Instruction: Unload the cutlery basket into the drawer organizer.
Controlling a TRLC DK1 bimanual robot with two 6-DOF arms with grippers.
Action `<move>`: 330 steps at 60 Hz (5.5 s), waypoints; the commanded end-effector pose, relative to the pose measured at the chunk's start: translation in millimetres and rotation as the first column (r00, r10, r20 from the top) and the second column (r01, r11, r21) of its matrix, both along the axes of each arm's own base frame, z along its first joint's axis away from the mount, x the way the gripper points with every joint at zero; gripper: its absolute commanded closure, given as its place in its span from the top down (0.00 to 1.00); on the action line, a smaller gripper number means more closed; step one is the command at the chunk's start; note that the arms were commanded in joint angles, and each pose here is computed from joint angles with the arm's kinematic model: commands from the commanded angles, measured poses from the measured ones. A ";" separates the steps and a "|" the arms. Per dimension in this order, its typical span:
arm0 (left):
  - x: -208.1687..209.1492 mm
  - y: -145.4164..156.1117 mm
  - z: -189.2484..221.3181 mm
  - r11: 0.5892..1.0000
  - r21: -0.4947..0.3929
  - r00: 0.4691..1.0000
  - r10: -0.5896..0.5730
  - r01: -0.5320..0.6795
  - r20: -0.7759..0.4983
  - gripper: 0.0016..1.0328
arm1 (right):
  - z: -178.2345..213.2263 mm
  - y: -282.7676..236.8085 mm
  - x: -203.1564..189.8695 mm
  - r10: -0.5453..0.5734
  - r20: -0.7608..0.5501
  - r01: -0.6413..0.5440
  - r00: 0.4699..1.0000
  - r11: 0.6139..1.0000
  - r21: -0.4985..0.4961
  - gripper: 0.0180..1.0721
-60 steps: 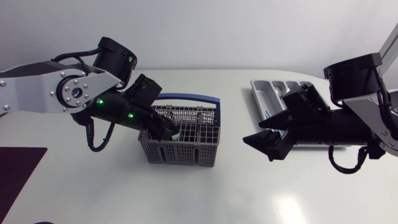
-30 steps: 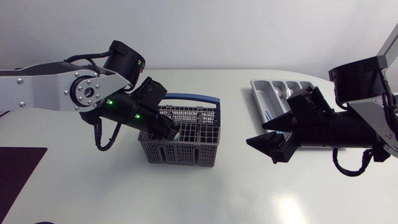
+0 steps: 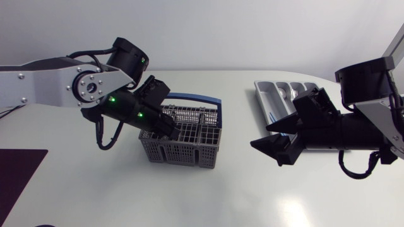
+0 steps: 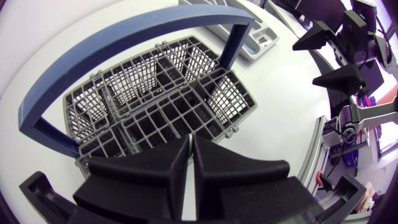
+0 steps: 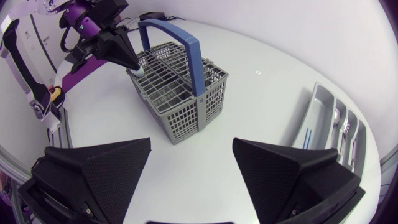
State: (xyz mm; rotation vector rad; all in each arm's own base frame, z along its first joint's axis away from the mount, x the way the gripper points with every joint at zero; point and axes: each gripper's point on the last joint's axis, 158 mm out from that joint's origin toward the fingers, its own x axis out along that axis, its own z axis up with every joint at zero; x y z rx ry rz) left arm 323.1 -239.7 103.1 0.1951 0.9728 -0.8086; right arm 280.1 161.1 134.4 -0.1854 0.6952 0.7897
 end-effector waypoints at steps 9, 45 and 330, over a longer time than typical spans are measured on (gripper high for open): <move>3.4 -1.3 22.6 0.996 -0.078 0.999 0.032 -0.033 -0.022 0.07 | -6.6 -2.6 -7.7 0.013 -0.010 -0.013 1.000 1.000 -0.011 0.90; -10.0 7.3 93.5 0.959 -0.279 0.999 0.049 -0.049 -0.009 0.07 | 15.6 -0.1 -6.7 0.019 0.023 -0.019 1.000 1.000 -0.001 0.90; -30.8 39.9 69.4 0.985 -0.167 0.994 -0.022 0.039 0.107 0.78 | -99.6 -275.0 110.5 0.297 0.306 0.109 0.904 0.534 -0.838 0.06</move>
